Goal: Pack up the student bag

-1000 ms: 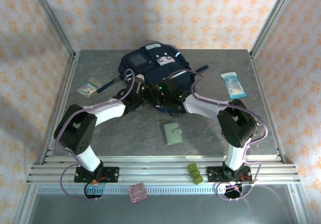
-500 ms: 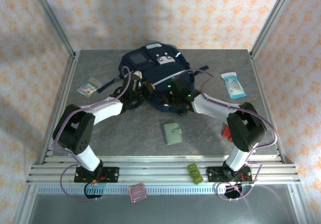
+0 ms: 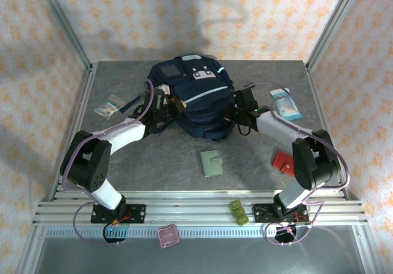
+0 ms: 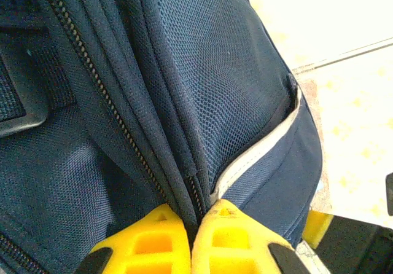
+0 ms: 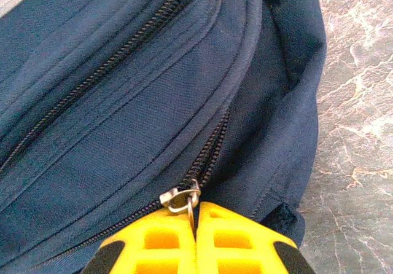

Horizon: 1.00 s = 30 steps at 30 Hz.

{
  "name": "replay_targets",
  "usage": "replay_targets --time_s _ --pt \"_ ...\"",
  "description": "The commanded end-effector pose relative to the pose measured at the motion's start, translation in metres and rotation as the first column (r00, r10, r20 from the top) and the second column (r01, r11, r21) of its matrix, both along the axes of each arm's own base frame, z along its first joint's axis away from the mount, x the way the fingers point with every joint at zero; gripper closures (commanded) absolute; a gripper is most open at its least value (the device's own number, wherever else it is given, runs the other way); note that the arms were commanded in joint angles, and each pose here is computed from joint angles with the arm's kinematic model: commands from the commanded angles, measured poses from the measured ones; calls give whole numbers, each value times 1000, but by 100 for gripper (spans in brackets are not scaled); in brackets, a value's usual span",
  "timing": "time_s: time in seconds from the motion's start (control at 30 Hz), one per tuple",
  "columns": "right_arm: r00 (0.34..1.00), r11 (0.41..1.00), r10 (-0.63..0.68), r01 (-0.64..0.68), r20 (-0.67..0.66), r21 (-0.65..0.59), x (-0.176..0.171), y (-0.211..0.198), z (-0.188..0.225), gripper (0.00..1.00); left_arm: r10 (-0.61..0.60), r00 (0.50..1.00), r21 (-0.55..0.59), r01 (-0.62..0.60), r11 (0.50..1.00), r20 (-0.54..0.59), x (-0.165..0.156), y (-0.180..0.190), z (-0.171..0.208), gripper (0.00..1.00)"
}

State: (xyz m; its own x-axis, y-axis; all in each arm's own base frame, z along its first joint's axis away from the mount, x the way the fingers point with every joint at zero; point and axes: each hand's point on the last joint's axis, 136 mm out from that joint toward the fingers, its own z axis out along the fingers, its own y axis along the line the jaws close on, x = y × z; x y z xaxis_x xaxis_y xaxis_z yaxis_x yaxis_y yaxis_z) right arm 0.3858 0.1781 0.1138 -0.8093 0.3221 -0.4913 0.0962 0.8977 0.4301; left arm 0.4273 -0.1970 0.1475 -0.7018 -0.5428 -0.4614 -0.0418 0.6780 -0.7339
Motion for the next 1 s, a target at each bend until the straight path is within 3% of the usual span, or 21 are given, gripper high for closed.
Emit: replay_targets --time_s 0.0,0.17,0.37,0.4,0.47,0.53,0.63,0.77,0.97 --pt "996 993 -91 90 -14 -79 -25 -27 8 100 111 988 58 -118 991 108 42 33 26 100" --pt "1000 1000 -7 7 -3 17 -57 15 25 100 154 982 91 -164 982 109 64 51 28 100" --pt "984 973 174 -180 48 146 -62 112 38 100 228 968 84 -237 968 104 97 83 37 100" --pt "978 966 198 -205 59 156 -58 126 41 100 234 966 76 -243 967 105 100 86 41 96" --pt "968 952 237 -248 80 177 -46 153 45 100 247 963 65 -254 965 108 102 93 52 72" --pt "964 946 251 -264 89 187 -35 169 48 100 251 960 70 -261 963 126 94 97 63 54" --pt "961 941 260 -275 97 199 -25 181 49 100 258 959 92 -269 959 118 69 103 66 41" --pt "956 935 276 -291 96 203 -22 188 47 100 242 969 68 -246 967 51 26 98 42 36" --pt "955 934 285 -295 80 203 -23 189 38 100 152 988 17 -151 988 -30 -20 52 6 35"
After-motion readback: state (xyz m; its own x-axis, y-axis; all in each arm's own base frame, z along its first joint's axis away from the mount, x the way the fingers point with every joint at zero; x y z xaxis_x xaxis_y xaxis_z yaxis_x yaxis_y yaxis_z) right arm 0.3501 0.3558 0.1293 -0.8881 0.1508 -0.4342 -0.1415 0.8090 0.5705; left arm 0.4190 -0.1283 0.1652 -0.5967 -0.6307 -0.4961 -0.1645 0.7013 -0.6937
